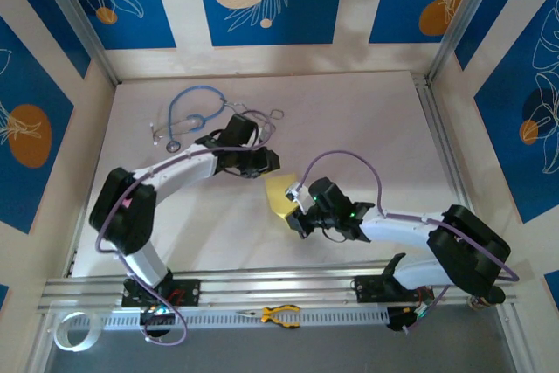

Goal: Fold a paper plane with a square sheet of paper (pick it up from the middle)
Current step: Third fold the triangle at the center of the table.

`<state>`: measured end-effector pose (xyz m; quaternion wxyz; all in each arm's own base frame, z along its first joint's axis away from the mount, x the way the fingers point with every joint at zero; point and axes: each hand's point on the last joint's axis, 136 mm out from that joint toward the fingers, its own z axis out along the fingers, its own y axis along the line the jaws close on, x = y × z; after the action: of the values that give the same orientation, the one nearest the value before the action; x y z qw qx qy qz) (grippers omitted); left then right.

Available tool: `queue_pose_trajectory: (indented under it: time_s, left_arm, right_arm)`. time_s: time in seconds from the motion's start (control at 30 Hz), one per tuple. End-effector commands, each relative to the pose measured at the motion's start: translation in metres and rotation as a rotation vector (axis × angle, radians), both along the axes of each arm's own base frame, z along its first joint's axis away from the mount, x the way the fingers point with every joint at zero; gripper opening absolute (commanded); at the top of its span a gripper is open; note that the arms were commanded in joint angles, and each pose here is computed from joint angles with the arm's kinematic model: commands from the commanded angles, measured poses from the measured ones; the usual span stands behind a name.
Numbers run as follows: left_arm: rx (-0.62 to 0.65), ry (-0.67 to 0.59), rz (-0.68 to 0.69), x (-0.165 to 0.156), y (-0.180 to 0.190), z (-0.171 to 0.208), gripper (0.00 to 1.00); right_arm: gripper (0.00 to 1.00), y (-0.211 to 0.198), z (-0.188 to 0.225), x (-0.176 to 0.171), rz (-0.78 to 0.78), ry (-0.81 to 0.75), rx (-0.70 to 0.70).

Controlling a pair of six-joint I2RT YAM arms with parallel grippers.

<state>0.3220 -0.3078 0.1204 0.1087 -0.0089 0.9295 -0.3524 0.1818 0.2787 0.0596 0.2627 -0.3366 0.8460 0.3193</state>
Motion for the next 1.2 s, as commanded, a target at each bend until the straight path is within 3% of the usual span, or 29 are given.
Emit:
queue_pose_trajectory:
  time_s: [0.0, 0.13, 0.47, 0.87, 1.17]
  left_arm:
    - [-0.019, 0.007, -0.08, 0.009, -0.015, -0.007, 0.22]
    - [-0.004, 0.06, -0.118, 0.011, -0.024, -0.029, 0.14]
    - [0.049, 0.174, -0.142, -0.006, -0.021, -0.086, 0.06]
    - [0.11, 0.239, -0.147, -0.021, -0.009, -0.124, 0.03]
    - [0.131, 0.247, -0.152, -0.024, -0.007, -0.129, 0.03]
  right_arm:
    - [0.01, 0.013, 0.015, -0.012, 0.051, 0.095, 0.083]
    - [0.01, 0.013, 0.016, -0.007, 0.022, 0.112, 0.097]
    - [0.02, 0.017, 0.011, -0.001, -0.017, 0.215, 0.139]
    - [0.02, 0.01, 0.003, 0.012, -0.068, 0.31, 0.178]
    - [0.02, -0.002, -0.004, 0.024, -0.125, 0.343, 0.176]
